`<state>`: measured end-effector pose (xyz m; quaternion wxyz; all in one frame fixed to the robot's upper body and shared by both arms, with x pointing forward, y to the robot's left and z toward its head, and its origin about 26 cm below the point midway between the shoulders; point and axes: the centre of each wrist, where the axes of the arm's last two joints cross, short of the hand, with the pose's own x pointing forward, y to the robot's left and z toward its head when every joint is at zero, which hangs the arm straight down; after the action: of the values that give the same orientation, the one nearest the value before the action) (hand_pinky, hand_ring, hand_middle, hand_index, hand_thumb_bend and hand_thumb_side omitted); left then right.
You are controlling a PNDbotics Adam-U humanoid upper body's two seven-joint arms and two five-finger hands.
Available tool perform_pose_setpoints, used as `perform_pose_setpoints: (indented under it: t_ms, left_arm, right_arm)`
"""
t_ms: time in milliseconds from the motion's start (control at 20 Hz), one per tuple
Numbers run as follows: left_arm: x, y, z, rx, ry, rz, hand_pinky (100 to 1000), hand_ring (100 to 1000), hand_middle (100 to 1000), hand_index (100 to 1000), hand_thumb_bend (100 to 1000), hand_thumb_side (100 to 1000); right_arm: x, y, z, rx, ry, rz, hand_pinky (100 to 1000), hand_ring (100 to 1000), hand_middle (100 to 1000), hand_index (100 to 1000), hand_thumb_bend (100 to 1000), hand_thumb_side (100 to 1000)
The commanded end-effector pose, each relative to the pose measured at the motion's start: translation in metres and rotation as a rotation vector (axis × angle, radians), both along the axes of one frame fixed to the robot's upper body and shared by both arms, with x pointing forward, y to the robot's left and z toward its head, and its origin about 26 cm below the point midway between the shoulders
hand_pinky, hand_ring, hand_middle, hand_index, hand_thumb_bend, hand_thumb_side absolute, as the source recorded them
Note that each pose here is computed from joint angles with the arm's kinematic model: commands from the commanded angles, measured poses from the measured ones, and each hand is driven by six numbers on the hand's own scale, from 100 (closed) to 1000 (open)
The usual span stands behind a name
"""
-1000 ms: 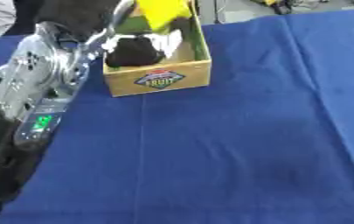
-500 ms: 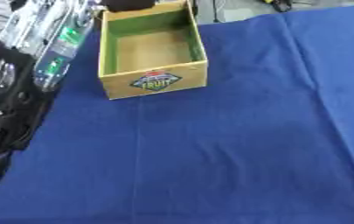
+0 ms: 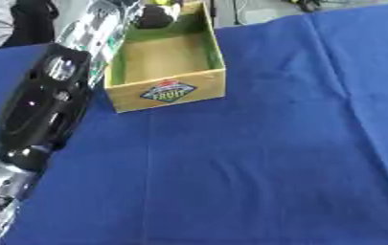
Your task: Pick up objects on the table and place them in the box.
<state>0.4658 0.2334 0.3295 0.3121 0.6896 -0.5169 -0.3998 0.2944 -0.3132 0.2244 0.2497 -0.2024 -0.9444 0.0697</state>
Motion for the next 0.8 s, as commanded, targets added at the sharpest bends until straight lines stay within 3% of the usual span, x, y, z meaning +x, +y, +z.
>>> perform_pose_setpoints:
  t_ms: [50, 350, 500, 550, 650, 700, 800]
  left_arm:
    - [0.004, 0.007, 0.007, 0.008, -0.018, 0.014, 100, 234, 269, 467, 100, 821]
    - [0.009, 0.007, -0.002, 0.016, 0.018, 0.018, 100, 260, 287, 491, 100, 806]
    - [0.009, 0.007, -0.002, 0.003, 0.022, 0.012, 123, 373, 367, 608, 100, 848]
    - [0.009, 0.007, -0.002, -0.007, 0.032, 0.008, 170, 412, 408, 649, 100, 871]
    - [0.01, 0.007, -0.004, -0.013, 0.073, 0.011, 398, 568, 577, 784, 100, 914]
    - [0.011, 0.008, -0.005, -0.014, 0.103, 0.014, 563, 724, 717, 867, 249, 940]
    - [0.012, 0.008, -0.006, -0.02, 0.171, 0.015, 681, 825, 820, 956, 459, 996]
  right_arm:
    - [-0.003, -0.001, 0.011, -0.038, -0.034, -0.002, 744, 660, 659, 773, 100, 647]
    - [-0.003, -0.001, 0.011, -0.035, -0.037, -0.003, 745, 660, 660, 773, 100, 648]
    - [-0.003, -0.002, 0.011, -0.033, -0.036, -0.005, 745, 661, 660, 773, 100, 647]
    - [-0.003, -0.002, 0.011, -0.033, -0.036, -0.006, 746, 661, 660, 773, 100, 647]
    - [-0.003, -0.002, 0.011, -0.032, -0.036, -0.006, 746, 661, 660, 773, 100, 647]
    - [-0.003, -0.002, 0.011, -0.031, -0.035, -0.006, 746, 661, 659, 771, 100, 646]
    - [-0.003, -0.002, 0.01, -0.031, -0.034, -0.007, 746, 661, 659, 770, 100, 646]
